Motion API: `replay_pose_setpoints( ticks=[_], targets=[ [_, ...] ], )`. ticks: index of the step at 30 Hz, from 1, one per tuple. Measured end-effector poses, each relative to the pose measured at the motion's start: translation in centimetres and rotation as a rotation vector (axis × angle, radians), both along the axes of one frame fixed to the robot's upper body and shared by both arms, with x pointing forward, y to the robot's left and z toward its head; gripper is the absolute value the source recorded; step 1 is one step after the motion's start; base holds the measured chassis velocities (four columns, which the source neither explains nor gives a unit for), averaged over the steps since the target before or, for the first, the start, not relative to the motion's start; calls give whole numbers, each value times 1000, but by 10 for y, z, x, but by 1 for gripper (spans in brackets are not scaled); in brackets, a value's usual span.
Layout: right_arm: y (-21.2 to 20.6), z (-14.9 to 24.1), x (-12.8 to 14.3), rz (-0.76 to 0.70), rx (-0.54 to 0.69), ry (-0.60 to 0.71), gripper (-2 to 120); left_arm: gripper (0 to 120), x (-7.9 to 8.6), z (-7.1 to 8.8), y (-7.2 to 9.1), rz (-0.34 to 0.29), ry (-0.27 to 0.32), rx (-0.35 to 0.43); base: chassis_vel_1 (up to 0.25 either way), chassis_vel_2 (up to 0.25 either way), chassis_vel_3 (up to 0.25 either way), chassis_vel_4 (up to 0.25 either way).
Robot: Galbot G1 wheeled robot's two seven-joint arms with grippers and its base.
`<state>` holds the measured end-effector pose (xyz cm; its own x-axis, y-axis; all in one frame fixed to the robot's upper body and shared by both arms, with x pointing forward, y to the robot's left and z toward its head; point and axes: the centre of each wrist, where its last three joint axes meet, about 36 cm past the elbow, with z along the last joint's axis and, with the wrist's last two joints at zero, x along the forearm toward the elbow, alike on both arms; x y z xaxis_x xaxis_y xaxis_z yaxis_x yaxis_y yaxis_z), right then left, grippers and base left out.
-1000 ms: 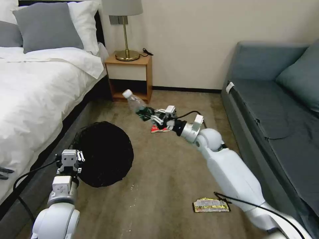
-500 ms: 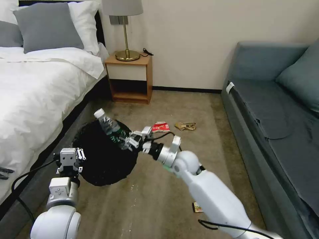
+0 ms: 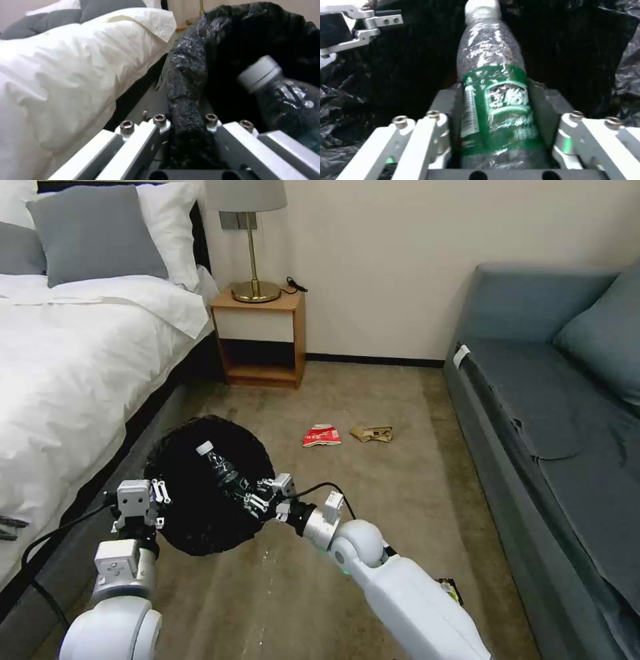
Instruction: Pick up the trash bin, then pick up the garbage on the floor and place it into the trash bin.
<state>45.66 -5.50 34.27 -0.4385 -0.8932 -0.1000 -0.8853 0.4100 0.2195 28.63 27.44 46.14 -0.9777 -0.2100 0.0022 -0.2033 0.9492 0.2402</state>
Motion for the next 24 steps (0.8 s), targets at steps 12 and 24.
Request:
replay_pose_setpoints(
  ticks=[12, 24],
  targets=[
    [-5, -15, -3, -77, -23, 13, 90, 4, -1, -9, 9, 15, 13, 6, 0, 0, 0, 0],
    [-26, -2, 25, -181, -1, 1, 100, 4, -9, -13, 13, 18, 18, 0, 0, 0, 0, 0]
  ],
)
